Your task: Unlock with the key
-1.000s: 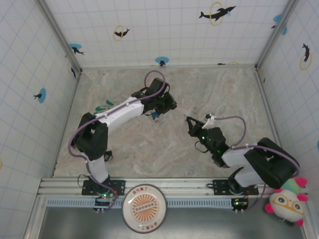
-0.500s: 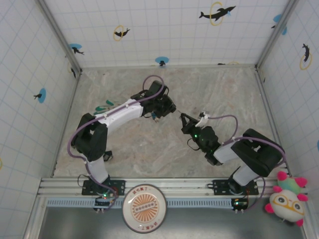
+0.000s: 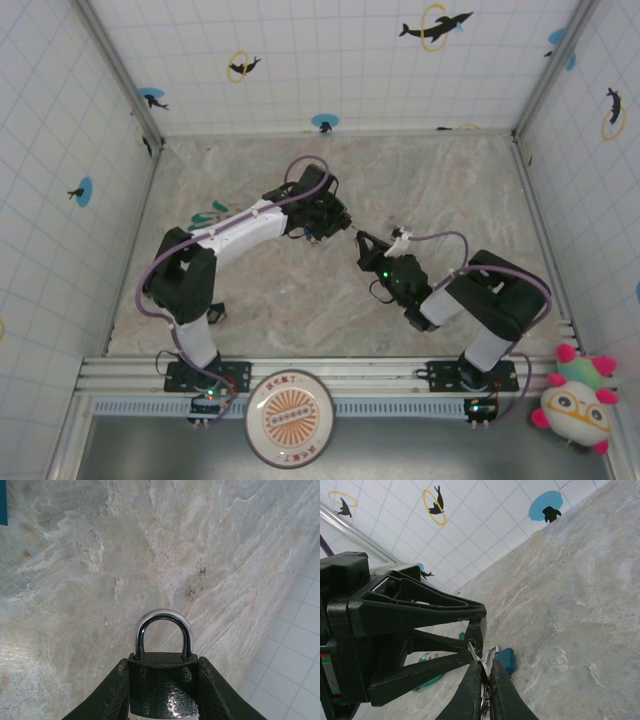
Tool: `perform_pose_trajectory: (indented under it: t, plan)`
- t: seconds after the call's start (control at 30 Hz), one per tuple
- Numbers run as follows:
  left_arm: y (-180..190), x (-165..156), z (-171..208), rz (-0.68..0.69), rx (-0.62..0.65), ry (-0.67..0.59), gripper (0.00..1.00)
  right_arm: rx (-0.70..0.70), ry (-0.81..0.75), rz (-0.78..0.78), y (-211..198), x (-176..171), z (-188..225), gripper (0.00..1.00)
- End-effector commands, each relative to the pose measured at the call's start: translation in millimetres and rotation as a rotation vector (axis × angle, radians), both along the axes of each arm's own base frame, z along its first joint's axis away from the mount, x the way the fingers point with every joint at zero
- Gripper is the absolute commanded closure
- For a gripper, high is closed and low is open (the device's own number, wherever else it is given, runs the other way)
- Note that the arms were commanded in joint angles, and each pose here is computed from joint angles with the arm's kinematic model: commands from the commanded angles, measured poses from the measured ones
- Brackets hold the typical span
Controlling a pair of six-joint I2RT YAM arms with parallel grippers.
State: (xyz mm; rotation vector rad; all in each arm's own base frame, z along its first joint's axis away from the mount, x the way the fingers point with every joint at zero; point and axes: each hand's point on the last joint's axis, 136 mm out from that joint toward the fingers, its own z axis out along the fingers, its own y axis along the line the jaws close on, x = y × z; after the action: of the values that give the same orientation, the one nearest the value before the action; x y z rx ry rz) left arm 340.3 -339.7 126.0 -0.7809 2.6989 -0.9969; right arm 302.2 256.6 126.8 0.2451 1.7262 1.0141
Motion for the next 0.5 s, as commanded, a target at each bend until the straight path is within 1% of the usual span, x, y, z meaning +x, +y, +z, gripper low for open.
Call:
perform_pose_trajectory:
  t: [0.0,0.1,0.47]
  plan:
    - [4.3,-6.2,0.7,0.031,-0.001,0.034,0.96,0.065,-0.034,-0.005,8.0,6.9,12.3,1.00]
    - [4.4,-6.3,-0.5,0.030,-0.001,0.036,0.96,0.062,-0.026,0.010,12.7,7.5,9.8,1.00]
    - [2.0,-7.5,-3.0,0.023,-0.009,0.038,0.96,0.068,-0.025,-0.008,10.7,11.0,9.0,1.00]
